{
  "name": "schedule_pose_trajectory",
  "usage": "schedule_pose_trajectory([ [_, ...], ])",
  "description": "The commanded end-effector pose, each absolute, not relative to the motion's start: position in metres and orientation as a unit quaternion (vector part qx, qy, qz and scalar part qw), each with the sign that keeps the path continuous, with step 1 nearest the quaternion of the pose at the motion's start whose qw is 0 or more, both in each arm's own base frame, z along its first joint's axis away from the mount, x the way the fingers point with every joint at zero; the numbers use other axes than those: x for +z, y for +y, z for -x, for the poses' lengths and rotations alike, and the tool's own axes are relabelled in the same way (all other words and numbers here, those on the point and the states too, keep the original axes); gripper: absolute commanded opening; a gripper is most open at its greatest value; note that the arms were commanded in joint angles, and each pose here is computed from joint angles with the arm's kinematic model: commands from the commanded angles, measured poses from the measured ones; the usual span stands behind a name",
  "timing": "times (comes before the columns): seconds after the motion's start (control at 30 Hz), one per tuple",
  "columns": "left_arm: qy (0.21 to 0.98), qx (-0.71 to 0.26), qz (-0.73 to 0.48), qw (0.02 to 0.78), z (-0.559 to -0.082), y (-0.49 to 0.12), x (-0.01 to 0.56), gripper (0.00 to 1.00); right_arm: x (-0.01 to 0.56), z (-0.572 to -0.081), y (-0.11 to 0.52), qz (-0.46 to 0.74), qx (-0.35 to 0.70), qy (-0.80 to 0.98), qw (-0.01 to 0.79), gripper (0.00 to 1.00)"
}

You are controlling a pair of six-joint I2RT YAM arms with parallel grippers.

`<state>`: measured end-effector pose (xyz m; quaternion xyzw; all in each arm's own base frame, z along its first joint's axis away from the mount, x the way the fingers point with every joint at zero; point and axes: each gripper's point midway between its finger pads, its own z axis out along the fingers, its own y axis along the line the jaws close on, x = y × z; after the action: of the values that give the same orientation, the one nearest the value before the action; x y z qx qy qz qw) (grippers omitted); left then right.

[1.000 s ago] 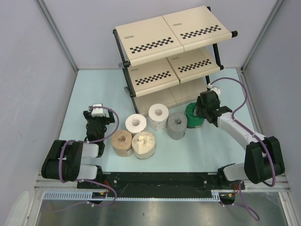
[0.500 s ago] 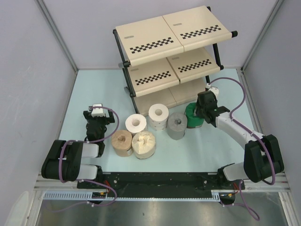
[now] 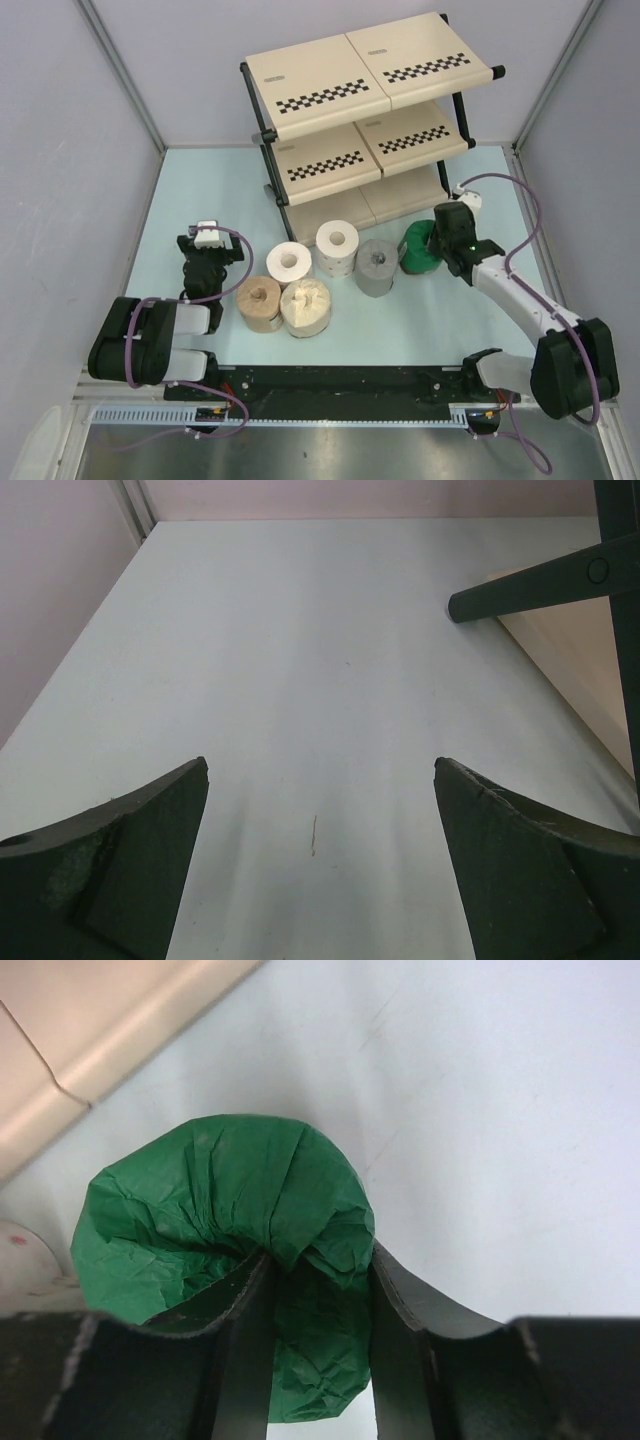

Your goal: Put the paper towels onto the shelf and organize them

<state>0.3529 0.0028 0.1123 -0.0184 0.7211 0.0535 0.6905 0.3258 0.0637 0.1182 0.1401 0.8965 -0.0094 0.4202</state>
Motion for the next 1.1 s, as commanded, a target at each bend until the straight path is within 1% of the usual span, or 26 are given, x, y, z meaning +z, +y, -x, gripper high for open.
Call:
schedule_pose_trajectory([
  [0.0, 0.699, 0.043, 0.018, 0.714, -0.358, 0.000, 0.131, 1.00, 0.174, -0.347, 0.045, -0.203, 0.022, 0.837, 0.508, 0.38],
  [0.23, 0.699, 0.043, 0.018, 0.714, -0.358, 0.000, 0.131, 1.00, 0.207, -0.377, 0.033, -0.225, 0.067, 0.789, 0.567, 0.38],
  [0.5, 0.699, 0.042, 0.019, 0.713, -0.358, 0.000, 0.131, 1.00, 0.216, -0.420, 0.035, -0.228, 0.087, 0.764, 0.598, 0.38],
  [0.63, 0.699, 0.042, 0.019, 0.714, -0.358, 0.000, 0.131, 1.00, 0.209, -0.438, 0.039, -0.232, 0.093, 0.762, 0.597, 0.37],
  [0.8, 0.699, 0.042, 0.019, 0.714, -0.358, 0.000, 0.131, 1.00, 0.221, -0.452, 0.050, -0.220, 0.104, 0.748, 0.618, 0.36],
  [0.97, 0.699, 0.043, 0.018, 0.714, -0.358, 0.000, 0.131, 1.00, 0.227, -0.468, 0.056, -0.214, 0.090, 0.746, 0.624, 0.36],
  [1.07, 0.699, 0.043, 0.018, 0.713, -0.358, 0.000, 0.131, 1.00, 0.218, -0.478, 0.059, -0.209, 0.077, 0.757, 0.614, 0.37],
])
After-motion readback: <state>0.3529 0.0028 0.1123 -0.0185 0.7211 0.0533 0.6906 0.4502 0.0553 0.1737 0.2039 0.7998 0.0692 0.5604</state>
